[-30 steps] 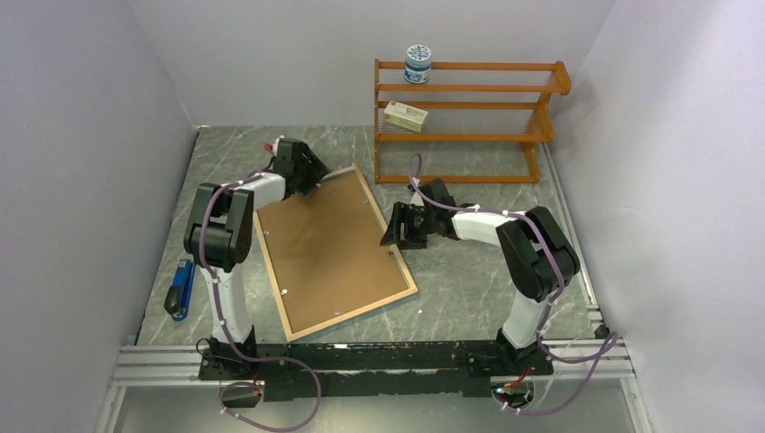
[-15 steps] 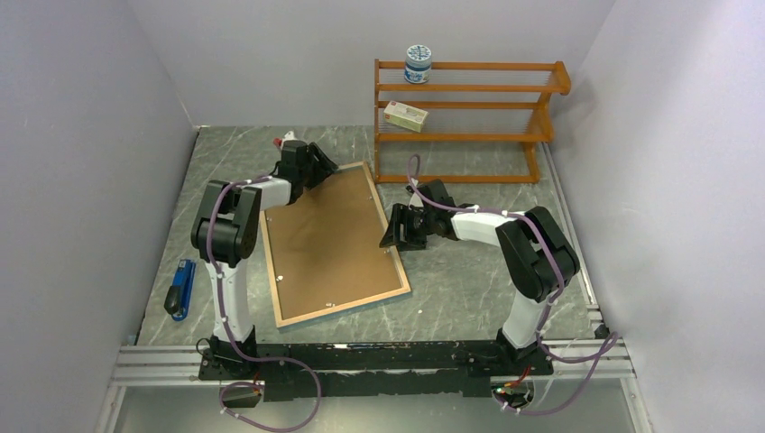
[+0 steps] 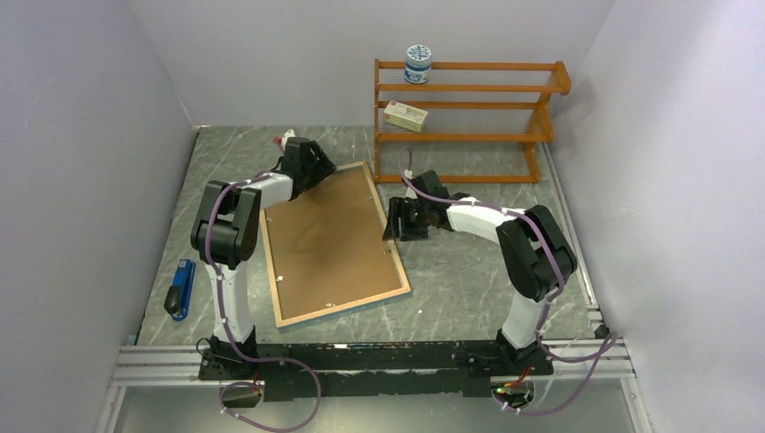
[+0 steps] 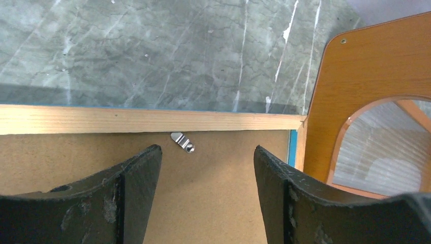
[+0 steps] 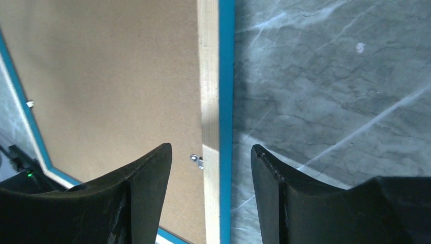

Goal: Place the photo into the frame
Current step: Install the photo frame at the center of the board.

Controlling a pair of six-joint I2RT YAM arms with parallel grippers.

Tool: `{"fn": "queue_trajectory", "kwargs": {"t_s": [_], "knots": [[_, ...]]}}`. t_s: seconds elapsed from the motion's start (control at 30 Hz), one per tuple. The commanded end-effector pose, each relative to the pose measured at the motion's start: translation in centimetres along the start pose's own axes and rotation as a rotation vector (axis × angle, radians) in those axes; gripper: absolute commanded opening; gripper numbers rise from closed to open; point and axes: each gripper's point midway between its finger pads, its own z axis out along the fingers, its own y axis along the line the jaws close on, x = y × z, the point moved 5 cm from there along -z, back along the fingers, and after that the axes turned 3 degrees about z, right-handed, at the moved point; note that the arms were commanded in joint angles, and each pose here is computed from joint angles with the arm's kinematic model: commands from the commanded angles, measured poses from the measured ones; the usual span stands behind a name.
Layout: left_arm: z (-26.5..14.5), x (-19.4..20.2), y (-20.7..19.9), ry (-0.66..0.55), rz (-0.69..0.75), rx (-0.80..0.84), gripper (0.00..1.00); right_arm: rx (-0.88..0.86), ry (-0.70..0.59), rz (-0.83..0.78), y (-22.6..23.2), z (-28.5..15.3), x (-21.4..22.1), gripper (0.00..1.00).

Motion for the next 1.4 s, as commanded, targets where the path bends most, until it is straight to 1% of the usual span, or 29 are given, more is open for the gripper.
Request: {"fn": "queue_trajectory", "kwargs": {"t_s": [0.0,0.17,0.27,0.5,0.57,0.77,0.87,0.97,1.03,1.13,1.23,1.37], "knots": [[0.2,0.9,1.9,0.051,0.023,-0.109,0.72,0.063,-0.010,-0.054,-0.3,0.3,-0.5,0.62],[0.8,1.2,1.2,0.065,0.019,-0.042,0.69,0.025,0.019,-0.092,0.2,1.0,-0.2,0.59],[1.2,1.3,0.8,0.068,0.016,-0.010,0.67,-0.008,0.037,-0.123,0.7,1.3,-0.1,0.56],[2.3,2.1,0.2,0.100,0.004,0.063,0.61,-0.115,0.088,-0.165,1.7,1.5,0.6,0.42],[2.4,2.2,0.0,0.102,-0.002,0.080,0.59,-0.138,0.101,-0.167,1.9,1.5,0.9,0.39],[2.5,2.4,-0.6,0.100,0.012,0.151,0.57,-0.211,0.140,-0.188,2.8,1.4,1.8,0.36],[2.5,2.2,-0.9,0.093,0.026,0.166,0.57,-0.200,0.131,-0.173,2.9,1.2,1.8,0.38],[1.8,1.7,-0.3,0.076,0.037,0.109,0.59,-0.125,0.085,-0.145,2.7,0.6,0.9,0.44],[0.7,1.3,0.2,0.074,0.058,0.059,0.61,-0.062,0.039,-0.126,2.6,-0.2,0.1,0.49],[-1.7,1.0,1.1,0.100,0.091,-0.021,0.64,0.004,-0.032,-0.110,2.9,-1.9,-1.2,0.56],[-4.7,0.4,2.1,0.109,0.120,-0.126,0.68,0.029,-0.094,-0.098,3.5,-3.7,-2.0,0.60],[-9.2,-0.1,3.0,0.141,0.119,-0.233,0.71,-0.001,-0.130,-0.103,4.8,-5.5,-2.0,0.62]]}}
